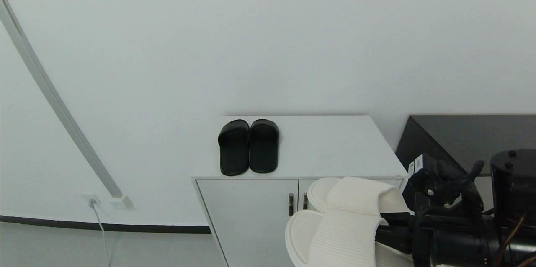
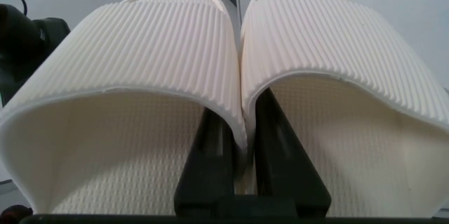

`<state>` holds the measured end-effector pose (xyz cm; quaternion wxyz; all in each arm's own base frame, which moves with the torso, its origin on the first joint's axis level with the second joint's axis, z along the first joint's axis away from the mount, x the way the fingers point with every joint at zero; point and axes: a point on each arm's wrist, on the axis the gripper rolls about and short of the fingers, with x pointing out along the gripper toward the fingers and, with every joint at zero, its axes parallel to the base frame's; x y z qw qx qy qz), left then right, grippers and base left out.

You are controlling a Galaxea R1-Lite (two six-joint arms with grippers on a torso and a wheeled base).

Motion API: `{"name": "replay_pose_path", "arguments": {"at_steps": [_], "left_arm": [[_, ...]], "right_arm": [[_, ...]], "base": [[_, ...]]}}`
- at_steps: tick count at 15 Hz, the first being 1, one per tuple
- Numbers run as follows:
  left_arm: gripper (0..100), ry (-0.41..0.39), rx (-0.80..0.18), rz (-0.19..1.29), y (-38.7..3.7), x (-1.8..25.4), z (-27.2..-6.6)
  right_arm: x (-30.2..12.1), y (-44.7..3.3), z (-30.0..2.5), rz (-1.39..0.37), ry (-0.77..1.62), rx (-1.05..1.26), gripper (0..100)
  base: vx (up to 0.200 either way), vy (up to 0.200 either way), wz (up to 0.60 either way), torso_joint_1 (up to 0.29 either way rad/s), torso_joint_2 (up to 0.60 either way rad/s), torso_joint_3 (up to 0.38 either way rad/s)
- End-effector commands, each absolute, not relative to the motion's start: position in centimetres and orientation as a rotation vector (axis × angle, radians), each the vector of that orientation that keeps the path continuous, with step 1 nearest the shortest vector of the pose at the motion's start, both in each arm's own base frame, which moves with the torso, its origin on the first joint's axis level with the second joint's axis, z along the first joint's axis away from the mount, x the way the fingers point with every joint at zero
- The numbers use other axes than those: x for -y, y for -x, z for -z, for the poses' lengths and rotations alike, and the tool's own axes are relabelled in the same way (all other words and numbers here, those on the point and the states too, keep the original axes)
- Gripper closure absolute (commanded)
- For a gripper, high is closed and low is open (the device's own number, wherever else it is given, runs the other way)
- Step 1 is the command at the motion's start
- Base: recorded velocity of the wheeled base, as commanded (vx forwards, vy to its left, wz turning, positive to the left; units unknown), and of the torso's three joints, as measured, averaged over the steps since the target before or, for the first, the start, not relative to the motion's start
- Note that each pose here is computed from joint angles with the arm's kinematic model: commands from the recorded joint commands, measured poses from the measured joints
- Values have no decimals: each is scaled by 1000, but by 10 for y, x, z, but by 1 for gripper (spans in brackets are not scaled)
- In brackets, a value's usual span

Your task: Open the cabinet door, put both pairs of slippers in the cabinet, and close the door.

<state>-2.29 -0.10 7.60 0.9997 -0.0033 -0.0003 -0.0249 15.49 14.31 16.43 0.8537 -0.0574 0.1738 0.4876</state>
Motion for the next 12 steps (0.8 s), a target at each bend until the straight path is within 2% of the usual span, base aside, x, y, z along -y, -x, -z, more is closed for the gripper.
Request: {"name": "replay_pose_path", "arguments": {"at_steps": [1,4,5,12], "left_arm": [[100,6,1,49,23,1,-76],[100,3,0,51,23,1,-76],[0,5,0,52,23,1,-76],[0,5,0,51,23,1,-76]], "right_arm": [[-144,-155,-163,-1027,123,-370,100],[-142,-154,-164,-1024,121,-364,100],[-141,-154,-164,-1024,120,-366,100],[-135,-151,-165,-1008,116,-355,100]], "base": [[0,0,0,-144,339,183],[0,0,0,-152,346,185],[0,0,0,-154,364,203],[0,0,0,-170,391,222]]}}
